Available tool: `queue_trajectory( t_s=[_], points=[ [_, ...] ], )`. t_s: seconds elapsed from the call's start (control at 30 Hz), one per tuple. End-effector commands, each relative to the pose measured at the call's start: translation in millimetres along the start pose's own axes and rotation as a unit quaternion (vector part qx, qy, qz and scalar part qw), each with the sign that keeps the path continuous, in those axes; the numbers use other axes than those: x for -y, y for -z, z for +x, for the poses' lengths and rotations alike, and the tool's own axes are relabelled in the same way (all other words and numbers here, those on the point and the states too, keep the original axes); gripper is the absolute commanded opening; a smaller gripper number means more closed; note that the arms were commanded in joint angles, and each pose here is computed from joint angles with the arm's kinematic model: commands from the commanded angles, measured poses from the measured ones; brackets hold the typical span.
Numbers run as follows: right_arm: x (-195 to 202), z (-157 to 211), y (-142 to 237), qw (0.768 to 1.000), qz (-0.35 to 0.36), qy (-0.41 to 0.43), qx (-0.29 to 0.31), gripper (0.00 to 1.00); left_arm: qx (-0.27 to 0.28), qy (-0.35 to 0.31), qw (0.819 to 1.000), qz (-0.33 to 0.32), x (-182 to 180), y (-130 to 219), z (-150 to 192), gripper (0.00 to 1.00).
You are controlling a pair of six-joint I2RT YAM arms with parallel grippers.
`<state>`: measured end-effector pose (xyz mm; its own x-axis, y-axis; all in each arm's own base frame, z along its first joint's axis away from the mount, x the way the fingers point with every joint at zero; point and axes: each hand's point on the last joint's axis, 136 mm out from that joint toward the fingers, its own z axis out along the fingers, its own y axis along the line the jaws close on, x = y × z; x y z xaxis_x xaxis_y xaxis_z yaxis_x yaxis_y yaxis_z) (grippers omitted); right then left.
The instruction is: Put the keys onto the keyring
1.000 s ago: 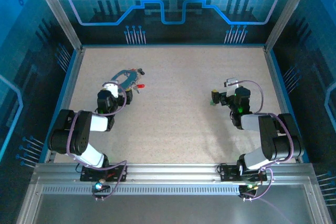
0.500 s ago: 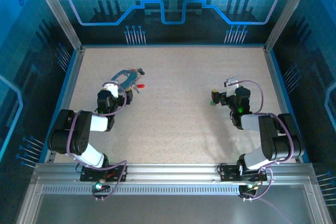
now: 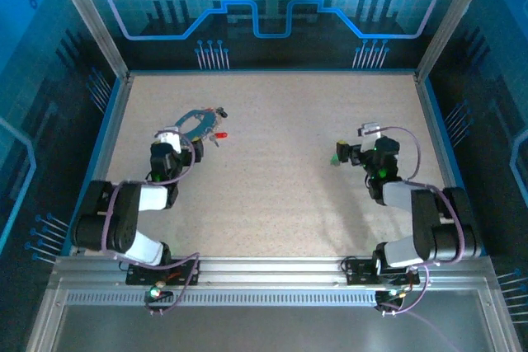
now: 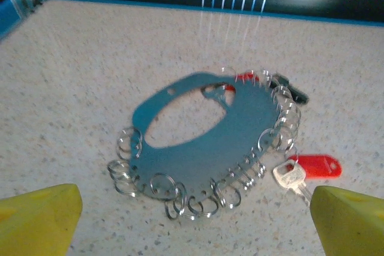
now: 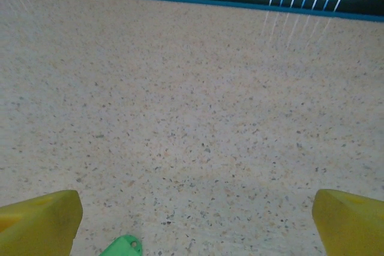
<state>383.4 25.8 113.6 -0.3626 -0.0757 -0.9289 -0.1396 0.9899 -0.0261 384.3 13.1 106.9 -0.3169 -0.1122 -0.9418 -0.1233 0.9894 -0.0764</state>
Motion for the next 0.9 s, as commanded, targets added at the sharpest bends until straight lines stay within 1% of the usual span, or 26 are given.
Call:
queue_trajectory(
  t_s=[0.0, 0.13, 0.17, 0.2, 0.23, 0.27, 0.3, 0.37, 0.4, 0.43, 0.47, 0.5, 0.53, 0.57, 0.6, 0.67, 0.73, 0.8, 0.87],
  points=[
    [-4, -31, 27, 0.999, -0.015, 0.003, 0.042, 1.0, 0.024, 0.016, 1.0, -0.003, 1, 18, -40, 0.99],
    [-19, -61, 58, 0.997, -0.041, 0.031, 0.065, 1.0, 0.036, 0.081, 0.996, -0.017, -1, 27, -77, 0.99],
    [-25, -69, 65, 0.995, -0.055, 0.045, 0.072, 1.0, 0.035, 0.106, 0.993, -0.034, -6, 26, -84, 0.99],
    [-33, -75, 72, 0.993, -0.071, 0.06, 0.074, 1.0, 0.029, 0.145, 0.987, -0.058, -13, 25, -90, 0.99],
    [-36, -87, 79, 0.992, -0.075, 0.063, 0.085, 1.0, 0.012, 0.183, 0.981, -0.071, -16, 23, -90, 0.99],
    [-36, -92, 83, 0.993, -0.072, 0.047, 0.079, 1.0, -0.005, 0.192, 0.98, -0.055, -9, 17, -93, 0.99],
    [-32, -99, 87, 0.995, -0.061, 0.013, 0.076, 1.0, -0.021, 0.194, 0.98, -0.027, 1, 12, -99, 0.99],
    [-17, -109, 93, 0.995, -0.022, -0.079, 0.054, 1.0, -0.059, 0.214, 0.975, 0.012, 18, -6, -103, 0.99],
    [-6, -109, 95, 0.991, 0.007, -0.129, 0.038, 1.0, -0.089, 0.223, 0.97, 0.045, 30, -15, -106, 0.99],
    [8, -103, 97, 0.982, 0.05, -0.179, 0.02, 1.0, -0.131, 0.232, 0.962, 0.066, 39, -26, -101, 0.99],
    [26, -92, 100, 0.965, 0.108, -0.239, 0.003, 1.0, -0.167, 0.235, 0.955, 0.069, 44, -35, -94, 0.99],
    [47, -67, 108, 0.93, 0.183, -0.316, -0.03, 1.0, -0.201, 0.229, 0.949, 0.08, 50, -46, -87, 0.99],
    [55, -56, 110, 0.911, 0.2, -0.357, -0.05, 1.0, -0.233, 0.222, 0.943, 0.083, 54, -57, -76, 0.99],
    [46, -56, 104, 0.918, 0.156, -0.358, -0.065, 1.0, -0.255, 0.219, 0.938, 0.082, 55, -66, -69, 0.99],
    [37, -55, 100, 0.92, 0.121, -0.363, -0.08, 1.0, -0.287, 0.219, 0.929, 0.08, 56, -73, -55, 0.99],
    [26, -43, 100, 0.913, 0.109, -0.377, -0.11, 1.0, -0.338, 0.219, 0.911, 0.092, 64, -81, -35, 0.99],
    [12, -34, 97, 0.918, 0.085, -0.364, -0.129, 1.0, -0.38, 0.223, 0.894, 0.081, 64, -90, -14, 0.99],
    [3, -26, 96, 0.924, 0.079, -0.345, -0.144, 0.99, -0.402, 0.222, 0.885, 0.073, 62, -100, 4, 0.99],
    [-5, -21, 98, 0.928, 0.076, -0.33, -0.157, 0.99, -0.422, 0.236, 0.873, 0.07, 64, -106, 17, 0.99]
  ],
)
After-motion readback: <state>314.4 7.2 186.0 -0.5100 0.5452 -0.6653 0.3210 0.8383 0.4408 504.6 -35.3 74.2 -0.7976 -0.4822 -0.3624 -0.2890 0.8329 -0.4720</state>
